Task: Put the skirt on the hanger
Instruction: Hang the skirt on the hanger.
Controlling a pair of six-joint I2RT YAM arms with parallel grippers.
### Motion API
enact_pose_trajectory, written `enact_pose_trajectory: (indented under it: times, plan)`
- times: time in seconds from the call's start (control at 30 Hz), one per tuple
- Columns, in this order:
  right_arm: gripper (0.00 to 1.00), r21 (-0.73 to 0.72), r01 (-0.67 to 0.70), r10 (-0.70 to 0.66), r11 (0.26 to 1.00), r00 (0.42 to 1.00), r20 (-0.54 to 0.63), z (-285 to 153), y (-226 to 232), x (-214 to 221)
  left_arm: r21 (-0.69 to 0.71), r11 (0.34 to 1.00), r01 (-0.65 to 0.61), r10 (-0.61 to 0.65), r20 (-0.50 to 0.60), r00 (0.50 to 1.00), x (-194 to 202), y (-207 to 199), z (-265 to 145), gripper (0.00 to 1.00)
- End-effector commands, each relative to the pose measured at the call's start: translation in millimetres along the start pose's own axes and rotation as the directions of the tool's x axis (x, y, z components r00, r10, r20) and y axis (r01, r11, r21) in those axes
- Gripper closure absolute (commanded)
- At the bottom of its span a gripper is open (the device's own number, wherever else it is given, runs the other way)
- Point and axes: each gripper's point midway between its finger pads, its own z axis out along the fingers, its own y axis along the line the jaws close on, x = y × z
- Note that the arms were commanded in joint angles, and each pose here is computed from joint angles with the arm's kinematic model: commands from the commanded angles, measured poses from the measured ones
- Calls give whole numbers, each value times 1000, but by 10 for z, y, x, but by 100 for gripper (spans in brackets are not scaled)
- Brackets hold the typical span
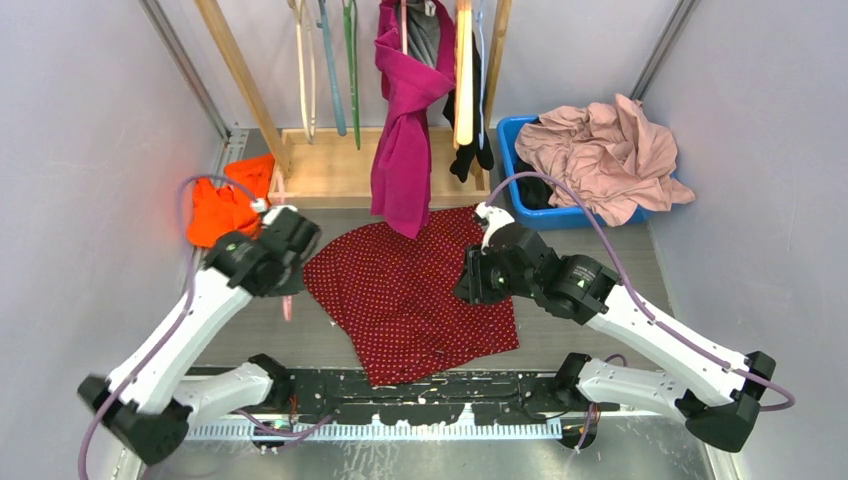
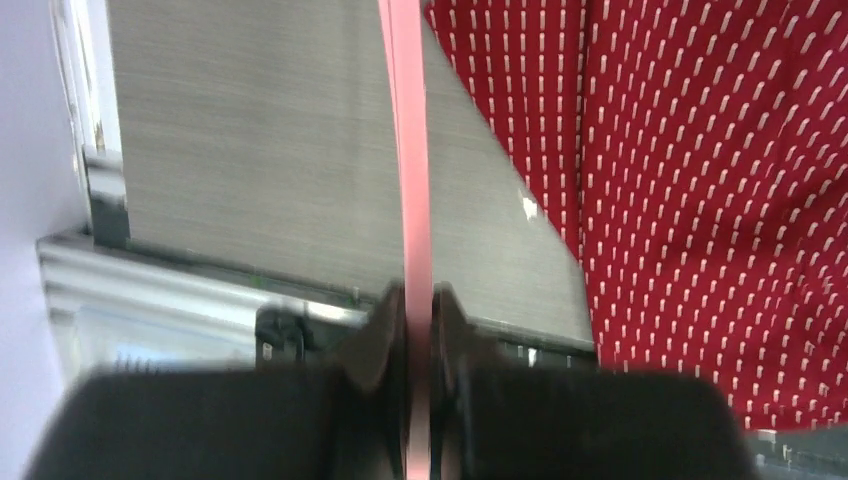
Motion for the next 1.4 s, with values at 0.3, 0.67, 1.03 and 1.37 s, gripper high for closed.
enact_pose_trajectory:
  times: [0.3,0.67,1.03,1.37]
  plan:
    - [63,-38,3,-2,999,999,34,-81,-74,-71,-100,993,-55,59,32,998,466,-579,337,100]
    - [63,-12,-15,15,1000,1000,21,-163,-218,44,-148,982,-120,138,122,983,1017,-1108,530,100]
    - [63,4,-31,31,1000,999,16,-219,-279,117,-286,945,-160,230,232,945,887,-972,215,100]
    - [63,-5,-27,27,1000,1000,9,-231,-268,136,-387,897,-215,315,216,924,966,-900,-29,100]
